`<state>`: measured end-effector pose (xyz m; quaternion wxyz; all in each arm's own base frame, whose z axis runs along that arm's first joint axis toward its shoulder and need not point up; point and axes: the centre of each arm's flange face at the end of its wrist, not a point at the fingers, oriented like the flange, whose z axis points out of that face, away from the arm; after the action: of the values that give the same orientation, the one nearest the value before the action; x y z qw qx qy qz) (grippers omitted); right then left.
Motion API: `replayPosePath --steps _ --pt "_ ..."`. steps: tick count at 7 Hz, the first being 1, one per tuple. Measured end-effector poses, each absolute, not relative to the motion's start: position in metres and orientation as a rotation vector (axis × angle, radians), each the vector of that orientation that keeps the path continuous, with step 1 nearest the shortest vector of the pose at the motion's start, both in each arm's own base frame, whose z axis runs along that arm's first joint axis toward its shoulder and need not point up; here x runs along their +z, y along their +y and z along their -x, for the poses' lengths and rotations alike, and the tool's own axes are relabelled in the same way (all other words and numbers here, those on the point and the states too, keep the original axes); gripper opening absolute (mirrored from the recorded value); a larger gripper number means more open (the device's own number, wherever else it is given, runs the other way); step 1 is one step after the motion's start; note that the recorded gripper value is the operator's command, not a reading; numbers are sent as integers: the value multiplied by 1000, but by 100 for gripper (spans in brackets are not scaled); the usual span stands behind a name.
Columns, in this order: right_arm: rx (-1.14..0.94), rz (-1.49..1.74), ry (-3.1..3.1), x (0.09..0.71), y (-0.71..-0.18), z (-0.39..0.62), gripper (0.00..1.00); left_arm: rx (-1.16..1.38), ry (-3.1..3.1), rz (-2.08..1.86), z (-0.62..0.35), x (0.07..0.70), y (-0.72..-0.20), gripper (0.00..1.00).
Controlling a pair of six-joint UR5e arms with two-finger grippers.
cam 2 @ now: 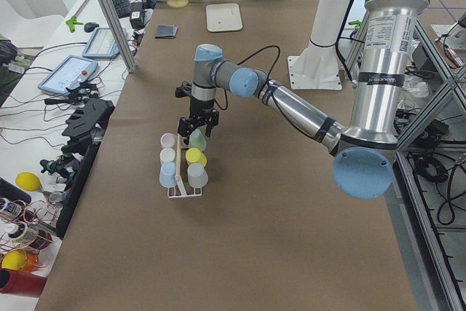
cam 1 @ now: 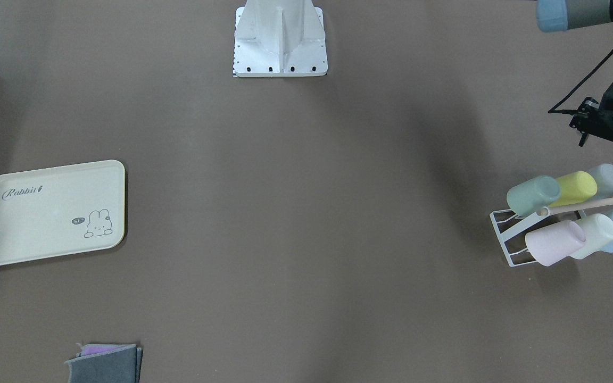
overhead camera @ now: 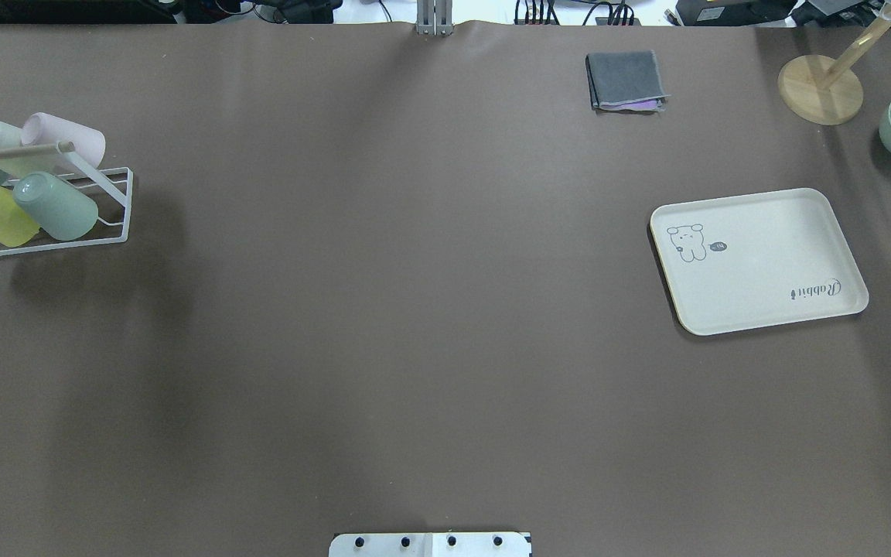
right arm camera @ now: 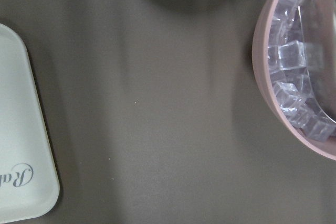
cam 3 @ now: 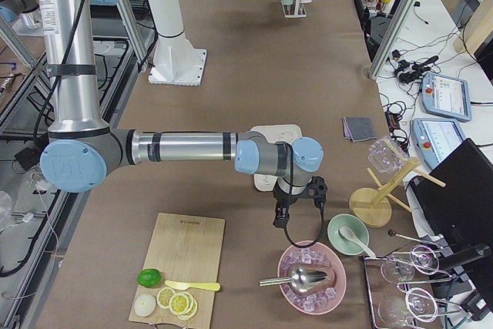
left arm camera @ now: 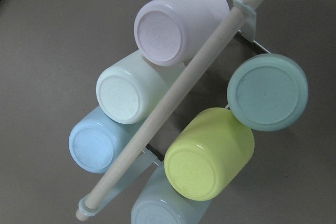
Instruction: Pick up and place green cup on tray
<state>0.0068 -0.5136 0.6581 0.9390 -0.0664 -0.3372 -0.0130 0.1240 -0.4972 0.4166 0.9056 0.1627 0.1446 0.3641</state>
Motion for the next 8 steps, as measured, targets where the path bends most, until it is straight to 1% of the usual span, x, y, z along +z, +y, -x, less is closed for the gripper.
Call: replayPosePath --steps 2,4,6,8 --pt "-15 129 -688 670 -524 23 100 808 234 -347 -122 369 -486 99" --pt "11 84 -705 673 -531 46 100 872 157 -396 -135 343 -487 99" --pt "-14 68 -732 671 -532 64 94 1040 76 -459 -159 321 -486 99" --pt "-69 85 -765 663 -538 102 94 1236 -98 -491 -201 311 -482 99"
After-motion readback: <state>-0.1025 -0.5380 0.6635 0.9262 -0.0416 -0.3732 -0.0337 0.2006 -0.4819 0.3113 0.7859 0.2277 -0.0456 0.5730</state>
